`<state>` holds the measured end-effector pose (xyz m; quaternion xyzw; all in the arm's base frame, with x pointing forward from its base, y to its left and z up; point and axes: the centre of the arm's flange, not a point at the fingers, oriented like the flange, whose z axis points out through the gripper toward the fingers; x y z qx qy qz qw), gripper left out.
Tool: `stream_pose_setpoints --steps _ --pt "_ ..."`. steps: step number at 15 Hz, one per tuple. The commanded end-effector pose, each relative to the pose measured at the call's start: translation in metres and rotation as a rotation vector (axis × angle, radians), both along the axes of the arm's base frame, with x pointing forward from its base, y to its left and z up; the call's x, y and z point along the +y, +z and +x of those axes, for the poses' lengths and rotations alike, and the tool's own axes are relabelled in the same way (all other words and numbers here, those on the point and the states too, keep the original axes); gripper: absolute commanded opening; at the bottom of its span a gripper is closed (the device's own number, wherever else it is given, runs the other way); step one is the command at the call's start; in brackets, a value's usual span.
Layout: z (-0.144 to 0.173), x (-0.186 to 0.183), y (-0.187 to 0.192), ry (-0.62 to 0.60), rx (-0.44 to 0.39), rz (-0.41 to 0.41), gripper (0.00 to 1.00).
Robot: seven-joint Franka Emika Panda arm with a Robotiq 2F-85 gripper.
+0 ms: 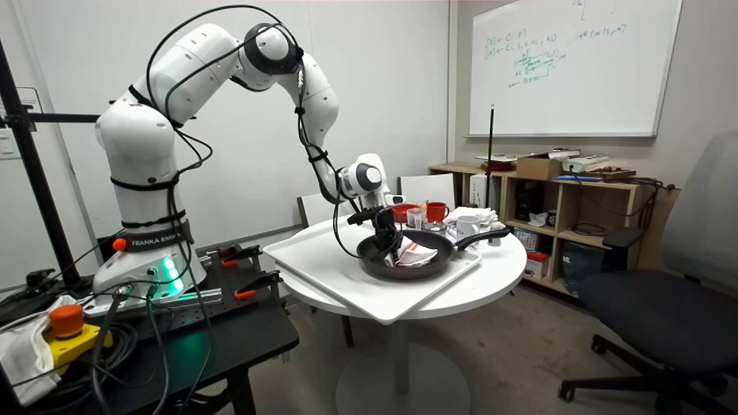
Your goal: Pick up the white and red towel and use it to wipe the black pan, set the towel down on the tray
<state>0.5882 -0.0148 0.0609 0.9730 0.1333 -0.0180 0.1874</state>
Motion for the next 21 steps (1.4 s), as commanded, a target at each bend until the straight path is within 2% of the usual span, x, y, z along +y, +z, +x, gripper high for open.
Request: stream_pose_setpoints --steps 1,3,6,11,16,21 --pt "-0.043 0.025 -0.038 0.114 0.043 0.046 0.04" --pt "-0.049 0.027 -0.032 0.165 0.044 0.082 0.04" --pt "-0.057 0.025 -0.019 0.265 0.037 0.178 0.04" --pt "-0.058 0.005 0.007 0.351 -0.02 0.372 0.04" --pt "-0.047 -0.029 0.025 0.251 -0.059 0.604 0.04" --pt "-0.031 -0.048 0.037 0.028 -0.006 0.585 0.04"
